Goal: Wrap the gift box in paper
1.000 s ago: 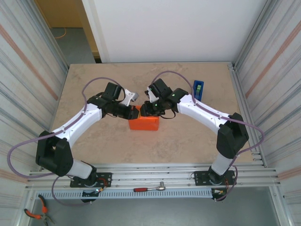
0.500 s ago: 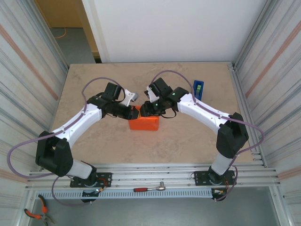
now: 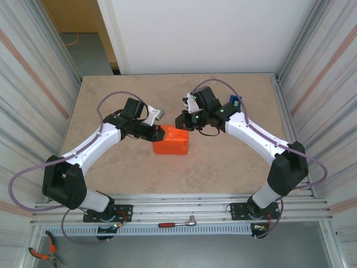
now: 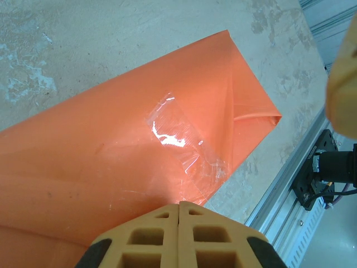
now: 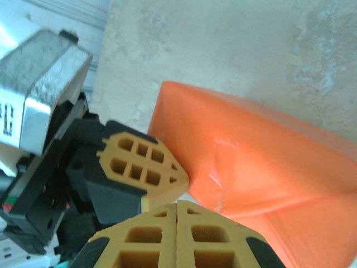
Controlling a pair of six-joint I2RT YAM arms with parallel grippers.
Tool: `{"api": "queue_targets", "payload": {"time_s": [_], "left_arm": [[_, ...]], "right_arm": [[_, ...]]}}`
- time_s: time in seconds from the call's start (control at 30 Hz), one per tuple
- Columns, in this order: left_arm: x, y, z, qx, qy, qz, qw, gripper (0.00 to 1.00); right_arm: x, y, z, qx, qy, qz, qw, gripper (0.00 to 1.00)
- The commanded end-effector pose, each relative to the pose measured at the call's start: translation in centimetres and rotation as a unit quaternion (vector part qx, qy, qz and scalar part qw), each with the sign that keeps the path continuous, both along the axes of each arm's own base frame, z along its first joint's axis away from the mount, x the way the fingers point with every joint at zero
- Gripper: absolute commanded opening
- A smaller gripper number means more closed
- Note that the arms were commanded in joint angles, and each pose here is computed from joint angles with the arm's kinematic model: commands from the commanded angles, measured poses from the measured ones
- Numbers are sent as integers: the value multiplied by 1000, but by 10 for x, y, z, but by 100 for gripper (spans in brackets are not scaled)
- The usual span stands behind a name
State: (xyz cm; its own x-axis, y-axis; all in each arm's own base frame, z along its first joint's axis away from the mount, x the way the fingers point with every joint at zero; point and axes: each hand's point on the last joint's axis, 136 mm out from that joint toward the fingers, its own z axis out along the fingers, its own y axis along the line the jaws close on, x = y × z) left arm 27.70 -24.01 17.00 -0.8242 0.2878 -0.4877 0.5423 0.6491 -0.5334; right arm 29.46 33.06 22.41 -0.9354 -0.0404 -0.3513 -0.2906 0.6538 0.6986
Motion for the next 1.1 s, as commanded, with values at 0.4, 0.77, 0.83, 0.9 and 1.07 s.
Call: {"api": "queue_targets", "payload": {"time_s": [0.4,0.77,0.83,0.9,1.07], "left_arm": [[-8,9,-23,30,21,3,999,0],[-7,9,-23,31,21,4,999,0],[-7,9,-22,31,20,4,999,0],[-8,9,-23,30,21,3,999,0],[-7,9,-23,30,20,4,999,0]], "right_arm": [[-18,21,-61,-8,74,23,997,0],[-36,18,-48,-15,58,39,997,0],[-40,19,-49,-18,57,42,997,0],[-42,19,-52,-22,59,44,997,0],[-42,15,-66,-35,63,36,997,0]]}}
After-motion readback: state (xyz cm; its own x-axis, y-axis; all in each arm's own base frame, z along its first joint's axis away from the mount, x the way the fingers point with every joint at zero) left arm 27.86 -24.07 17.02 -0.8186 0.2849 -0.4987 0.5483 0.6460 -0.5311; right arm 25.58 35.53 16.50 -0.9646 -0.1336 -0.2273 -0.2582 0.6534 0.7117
